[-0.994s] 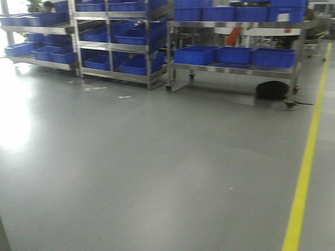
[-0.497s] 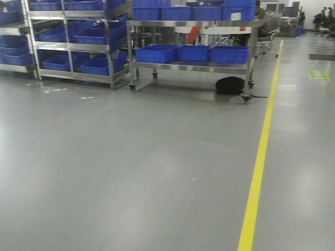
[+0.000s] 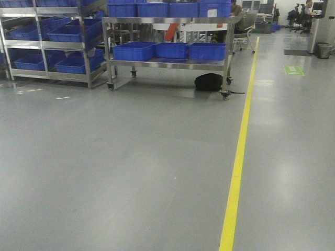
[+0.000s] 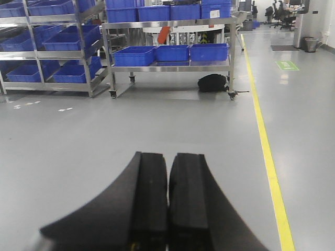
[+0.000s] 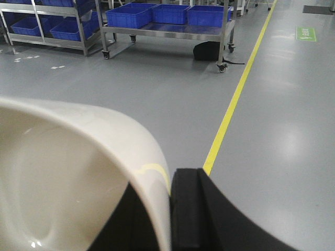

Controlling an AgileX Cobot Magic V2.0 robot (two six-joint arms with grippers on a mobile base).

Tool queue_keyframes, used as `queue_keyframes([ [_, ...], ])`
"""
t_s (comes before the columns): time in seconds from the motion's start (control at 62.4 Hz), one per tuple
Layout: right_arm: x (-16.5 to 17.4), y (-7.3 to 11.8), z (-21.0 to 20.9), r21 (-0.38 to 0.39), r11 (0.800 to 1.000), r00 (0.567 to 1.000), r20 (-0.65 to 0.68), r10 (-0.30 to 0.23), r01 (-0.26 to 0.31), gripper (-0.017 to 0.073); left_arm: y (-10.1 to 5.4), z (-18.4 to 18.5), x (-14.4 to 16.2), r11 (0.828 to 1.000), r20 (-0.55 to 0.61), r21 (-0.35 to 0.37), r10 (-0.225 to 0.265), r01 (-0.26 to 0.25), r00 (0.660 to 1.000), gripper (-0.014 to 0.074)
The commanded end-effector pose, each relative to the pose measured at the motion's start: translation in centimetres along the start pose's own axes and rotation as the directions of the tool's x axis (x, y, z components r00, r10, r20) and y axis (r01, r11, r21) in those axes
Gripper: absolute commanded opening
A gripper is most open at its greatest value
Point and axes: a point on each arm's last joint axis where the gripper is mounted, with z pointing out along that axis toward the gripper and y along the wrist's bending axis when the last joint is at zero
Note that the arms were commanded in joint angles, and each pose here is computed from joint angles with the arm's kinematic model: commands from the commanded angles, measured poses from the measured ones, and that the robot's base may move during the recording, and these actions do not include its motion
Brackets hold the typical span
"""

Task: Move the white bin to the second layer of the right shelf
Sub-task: 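Back away from the table and turn, carrying the bin in the right gripper, then drive past the blue crate shelves holding the bin in the right gripper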

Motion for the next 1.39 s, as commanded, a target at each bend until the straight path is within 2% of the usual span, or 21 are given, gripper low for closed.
queue_keyframes([
  [0.0,-1.92,0.13,-0.36,-0.009,1.0,0.99,0.139,0.003,-0.002,0.0056,0.0,0.03,0.4,1.0,0.062,0.0,-0.009,0.009,0.998,0.0085],
  [1.378,-1.92,0.13,-0.36,-0.009,1.0,0.99,0.14,0.003,-0.002,0.0056,0.0,0.03,0.4,1.0,0.062,0.0,-0.009,0.009,0.998,0.0085],
])
